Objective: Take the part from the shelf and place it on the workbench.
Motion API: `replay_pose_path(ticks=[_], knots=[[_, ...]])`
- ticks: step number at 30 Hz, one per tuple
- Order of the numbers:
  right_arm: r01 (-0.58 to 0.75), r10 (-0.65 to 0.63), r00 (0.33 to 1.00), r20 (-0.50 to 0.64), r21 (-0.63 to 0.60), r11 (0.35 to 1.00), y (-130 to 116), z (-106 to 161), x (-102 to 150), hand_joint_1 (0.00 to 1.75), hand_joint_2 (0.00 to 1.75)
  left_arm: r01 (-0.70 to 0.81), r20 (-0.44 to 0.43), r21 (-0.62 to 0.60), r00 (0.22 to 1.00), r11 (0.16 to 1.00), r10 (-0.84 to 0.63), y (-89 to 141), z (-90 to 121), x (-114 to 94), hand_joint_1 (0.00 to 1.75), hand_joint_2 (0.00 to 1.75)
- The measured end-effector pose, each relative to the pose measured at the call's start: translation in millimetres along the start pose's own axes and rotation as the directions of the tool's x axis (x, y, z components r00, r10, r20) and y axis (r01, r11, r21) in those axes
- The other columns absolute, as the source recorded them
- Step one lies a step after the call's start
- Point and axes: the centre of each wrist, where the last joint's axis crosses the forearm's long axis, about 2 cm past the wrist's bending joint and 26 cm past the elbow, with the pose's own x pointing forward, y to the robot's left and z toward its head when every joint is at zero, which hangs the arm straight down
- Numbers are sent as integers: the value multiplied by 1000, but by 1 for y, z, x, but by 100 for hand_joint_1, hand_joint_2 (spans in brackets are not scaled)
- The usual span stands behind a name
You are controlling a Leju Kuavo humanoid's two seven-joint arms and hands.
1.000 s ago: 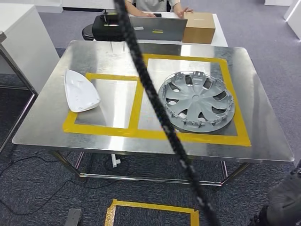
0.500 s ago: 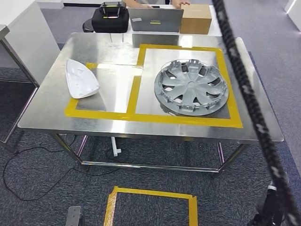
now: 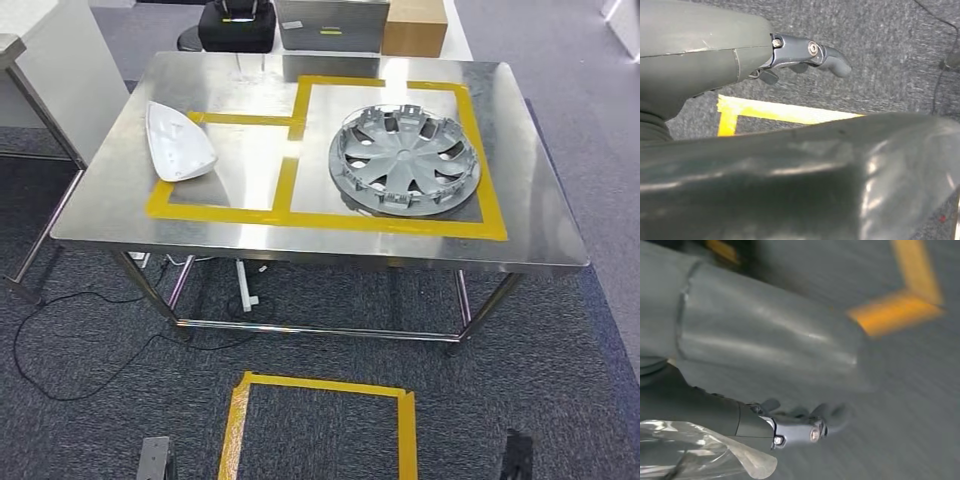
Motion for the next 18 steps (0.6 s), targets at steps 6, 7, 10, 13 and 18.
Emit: replay_pose_path(ticks=[6, 7, 10, 13, 18], knots=[[-58, 70, 984, -162, 76, 995, 8, 1, -7, 0, 0, 28, 1, -14, 1000, 1000, -28, 2, -2, 3, 0, 0], [-73, 84, 982, -168, 69, 995, 7, 0, -6, 0, 0, 30, -1, -15, 1000, 999, -30, 2, -2, 3, 0, 0], [-126, 132, 976, -173, 49, 991, 5, -3, -2, 0, 0, 34, -11, -15, 999, 999, -34, 2, -2, 4, 0, 0], [-151, 156, 973, -171, 40, 988, 4, -5, 3, 0, 0, 43, -19, -15, 999, 999, -43, 2, -3, 4, 0, 0], [-160, 165, 971, -175, 39, 986, 0, -7, 3, 0, 0, 62, -24, -18, 998, 998, -63, 3, -2, 2, 0, 0]])
